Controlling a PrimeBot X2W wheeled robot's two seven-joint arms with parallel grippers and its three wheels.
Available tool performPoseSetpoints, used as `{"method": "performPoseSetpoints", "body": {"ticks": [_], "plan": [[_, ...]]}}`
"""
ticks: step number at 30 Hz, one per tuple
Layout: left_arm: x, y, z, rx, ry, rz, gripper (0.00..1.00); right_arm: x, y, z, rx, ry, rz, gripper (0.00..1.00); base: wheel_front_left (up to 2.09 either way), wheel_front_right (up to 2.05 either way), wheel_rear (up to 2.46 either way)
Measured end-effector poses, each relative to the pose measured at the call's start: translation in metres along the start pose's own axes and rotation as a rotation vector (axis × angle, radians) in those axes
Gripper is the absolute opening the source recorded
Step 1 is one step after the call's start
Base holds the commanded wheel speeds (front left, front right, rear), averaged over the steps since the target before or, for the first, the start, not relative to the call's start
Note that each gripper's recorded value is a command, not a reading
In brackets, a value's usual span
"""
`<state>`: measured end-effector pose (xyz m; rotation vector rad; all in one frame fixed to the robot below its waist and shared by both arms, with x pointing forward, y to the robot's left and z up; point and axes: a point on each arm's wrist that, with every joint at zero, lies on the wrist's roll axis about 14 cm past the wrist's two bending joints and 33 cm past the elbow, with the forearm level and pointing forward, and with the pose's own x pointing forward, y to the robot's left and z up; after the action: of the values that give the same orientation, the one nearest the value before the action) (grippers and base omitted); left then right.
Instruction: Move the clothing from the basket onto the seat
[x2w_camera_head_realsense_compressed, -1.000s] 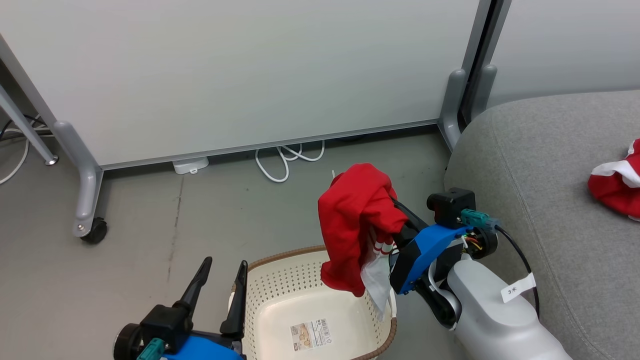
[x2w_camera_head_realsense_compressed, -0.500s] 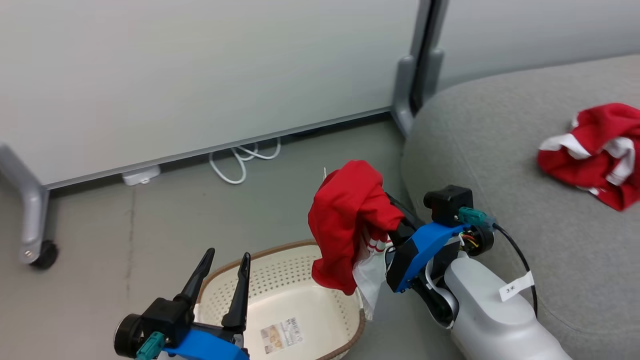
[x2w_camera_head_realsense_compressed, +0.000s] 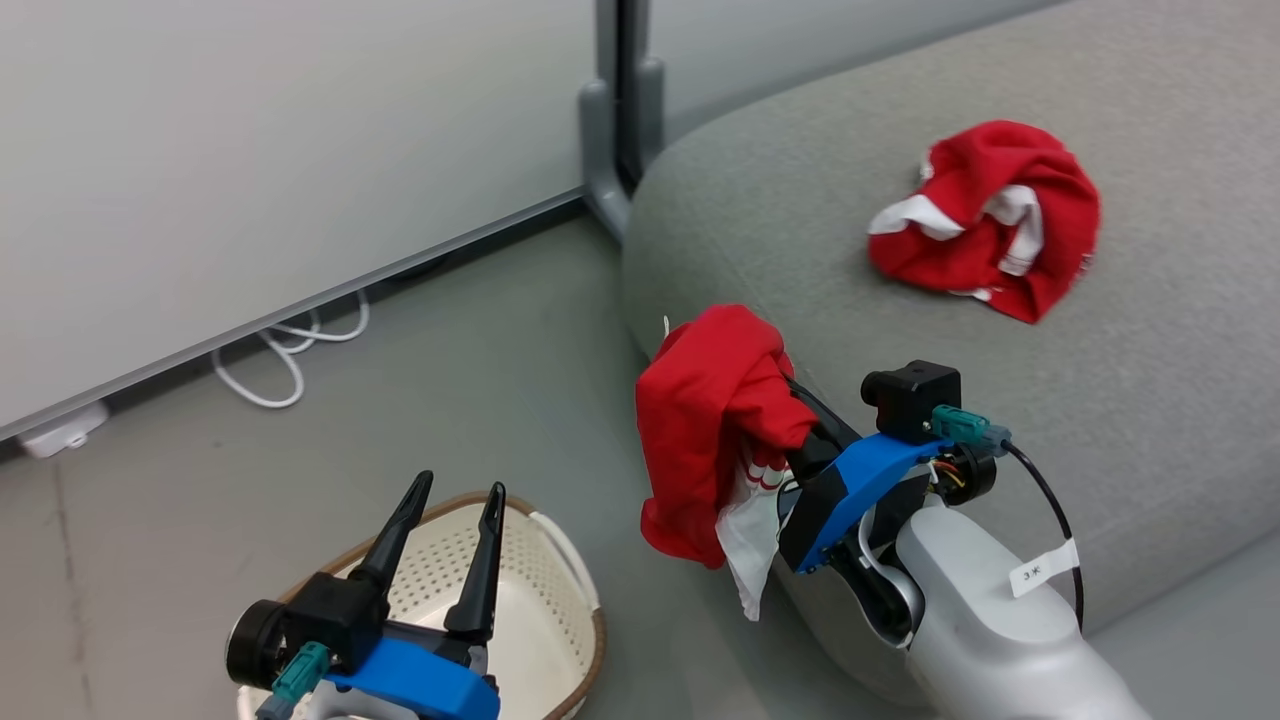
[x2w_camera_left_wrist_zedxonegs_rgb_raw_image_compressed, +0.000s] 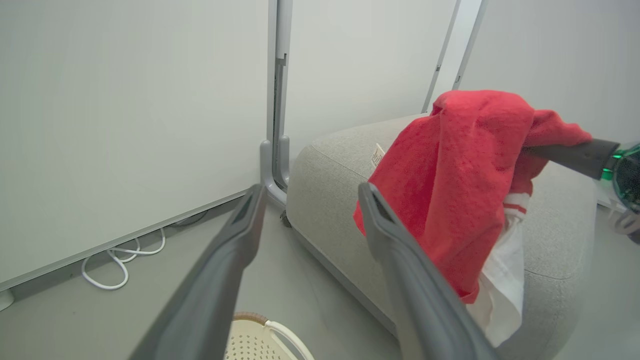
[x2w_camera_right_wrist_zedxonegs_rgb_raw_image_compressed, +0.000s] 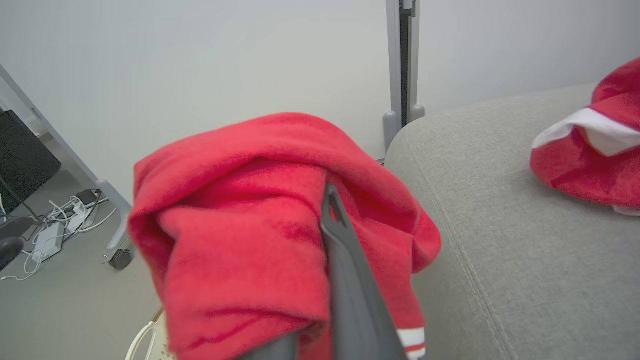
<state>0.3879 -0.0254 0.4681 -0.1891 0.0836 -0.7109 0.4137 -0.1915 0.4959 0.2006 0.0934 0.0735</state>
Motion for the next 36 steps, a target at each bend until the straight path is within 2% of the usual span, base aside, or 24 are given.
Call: {"method": "performPoseSetpoints", "body": {"ticks": [13,27,30,36], "plan": [[0.034,-0.047,-0.016,-0.015,0.039,-0.178,1.00,-0.043,-0.059,0.001,0.041,-0.023,-0.189,0.00,0.00,0.00,0.00],[0.039,-0.046,-0.022,-0.022,0.051,-0.193,1.00,-0.042,-0.066,-0.004,0.043,-0.014,-0.212,0.00,0.00,0.00,0.00],[0.039,-0.042,-0.025,-0.023,0.056,-0.192,1.00,-0.029,-0.080,0.017,0.026,-0.056,-0.242,0.00,0.00,0.00,0.00],[0.049,-0.031,-0.025,-0.021,0.035,-0.198,1.00,0.008,-0.122,0.101,-0.063,-0.198,-0.312,0.00,0.00,0.00,0.00]]}}
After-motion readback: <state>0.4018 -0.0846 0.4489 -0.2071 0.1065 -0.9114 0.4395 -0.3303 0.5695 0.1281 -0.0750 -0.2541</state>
